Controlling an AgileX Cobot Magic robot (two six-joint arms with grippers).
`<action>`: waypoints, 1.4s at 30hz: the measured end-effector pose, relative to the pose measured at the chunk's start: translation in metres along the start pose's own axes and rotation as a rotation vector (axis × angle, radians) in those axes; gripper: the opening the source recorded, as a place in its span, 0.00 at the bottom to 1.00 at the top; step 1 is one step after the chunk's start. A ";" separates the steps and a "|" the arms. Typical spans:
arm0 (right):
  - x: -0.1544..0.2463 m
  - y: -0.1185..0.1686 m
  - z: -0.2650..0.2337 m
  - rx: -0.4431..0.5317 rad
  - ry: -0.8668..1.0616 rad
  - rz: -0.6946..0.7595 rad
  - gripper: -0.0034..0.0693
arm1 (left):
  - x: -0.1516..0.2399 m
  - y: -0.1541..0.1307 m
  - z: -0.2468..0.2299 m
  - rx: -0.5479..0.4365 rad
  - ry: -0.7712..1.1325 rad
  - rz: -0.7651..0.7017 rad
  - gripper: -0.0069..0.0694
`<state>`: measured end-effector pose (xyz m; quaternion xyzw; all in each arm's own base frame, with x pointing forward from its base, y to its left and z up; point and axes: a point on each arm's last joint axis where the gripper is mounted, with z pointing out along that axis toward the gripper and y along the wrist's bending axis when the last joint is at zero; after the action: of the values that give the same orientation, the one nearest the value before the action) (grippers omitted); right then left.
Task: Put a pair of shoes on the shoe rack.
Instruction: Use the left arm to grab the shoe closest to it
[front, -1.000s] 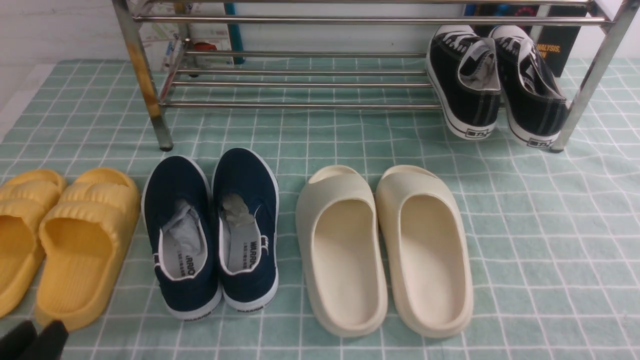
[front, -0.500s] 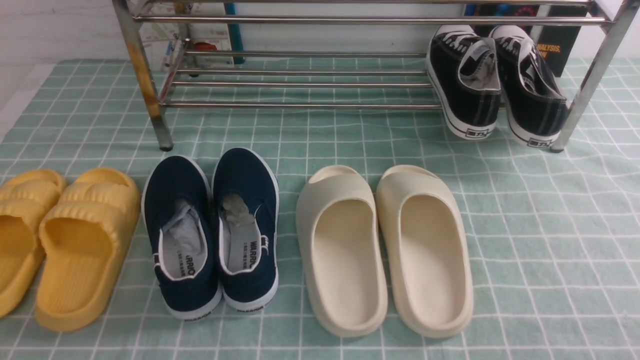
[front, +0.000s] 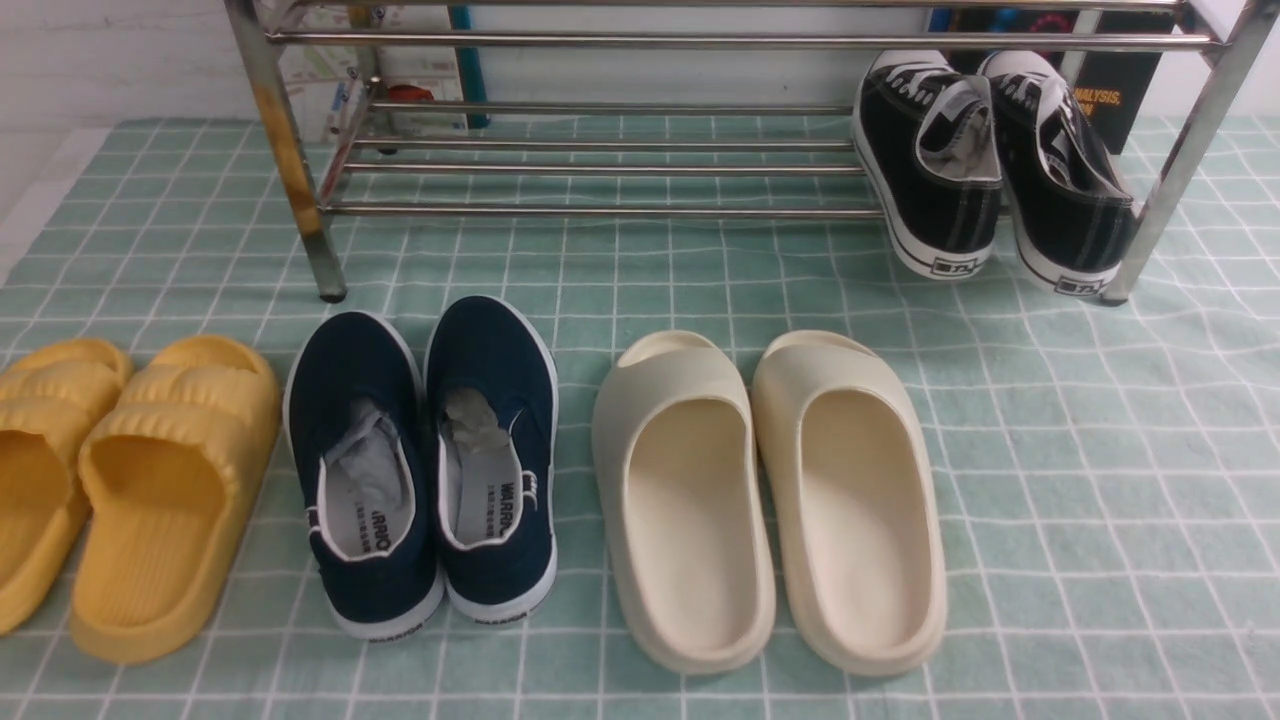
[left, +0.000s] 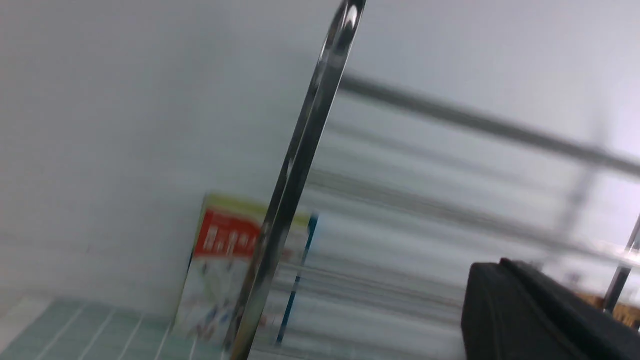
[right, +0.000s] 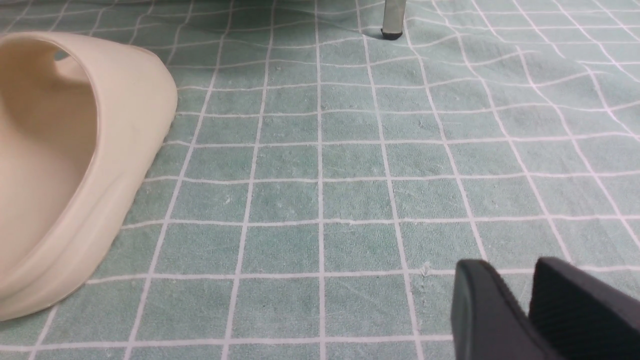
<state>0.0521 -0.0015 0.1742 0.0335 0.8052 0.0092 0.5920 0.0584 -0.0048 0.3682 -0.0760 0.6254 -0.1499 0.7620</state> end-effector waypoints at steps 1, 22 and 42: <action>0.000 0.000 0.000 0.000 0.000 0.000 0.31 | 0.004 0.001 0.010 -0.016 0.059 0.003 0.07; 0.000 0.000 0.000 0.000 0.000 0.000 0.35 | 0.133 0.014 0.171 -0.241 1.337 -0.079 0.27; 0.000 0.000 0.000 0.000 0.000 0.000 0.38 | 0.231 0.043 0.213 -0.450 1.368 -0.035 0.18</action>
<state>0.0521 -0.0015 0.1742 0.0336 0.8052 0.0092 0.5920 0.3119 -0.0546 0.1839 -0.1303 0.9770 -0.0438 0.1632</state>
